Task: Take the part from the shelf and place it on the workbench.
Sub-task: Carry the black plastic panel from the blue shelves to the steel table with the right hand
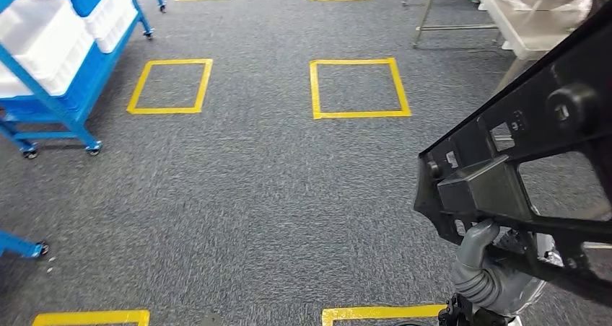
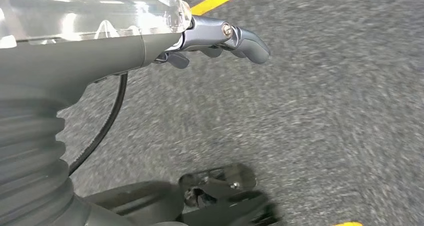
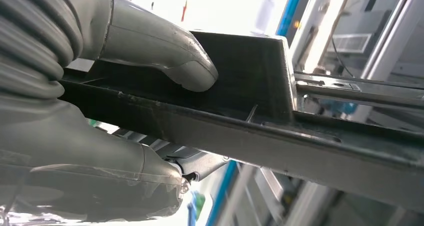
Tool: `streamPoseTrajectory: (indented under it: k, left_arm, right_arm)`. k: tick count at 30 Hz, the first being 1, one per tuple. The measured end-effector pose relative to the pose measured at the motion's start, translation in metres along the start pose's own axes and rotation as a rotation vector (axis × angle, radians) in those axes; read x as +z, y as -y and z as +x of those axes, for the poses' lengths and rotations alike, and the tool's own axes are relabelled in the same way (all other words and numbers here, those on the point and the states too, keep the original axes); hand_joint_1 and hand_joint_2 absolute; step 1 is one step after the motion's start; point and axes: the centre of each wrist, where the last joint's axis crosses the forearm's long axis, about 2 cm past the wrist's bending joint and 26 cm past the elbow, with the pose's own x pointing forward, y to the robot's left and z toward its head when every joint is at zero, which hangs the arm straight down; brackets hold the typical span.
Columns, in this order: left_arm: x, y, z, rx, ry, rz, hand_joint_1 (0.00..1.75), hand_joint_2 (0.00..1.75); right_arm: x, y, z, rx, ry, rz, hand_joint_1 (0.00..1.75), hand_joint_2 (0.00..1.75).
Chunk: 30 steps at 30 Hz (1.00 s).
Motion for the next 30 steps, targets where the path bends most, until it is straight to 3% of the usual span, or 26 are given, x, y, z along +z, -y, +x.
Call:
streamPoseTrajectory:
  k: [30]
  left_arm:
    - [0.000,-0.003,-0.001,0.008,-0.064,0.024,0.00,1.75]
  right_arm:
    - [0.009,-0.010,0.017,0.039,0.054,0.015,1.75,1.75]
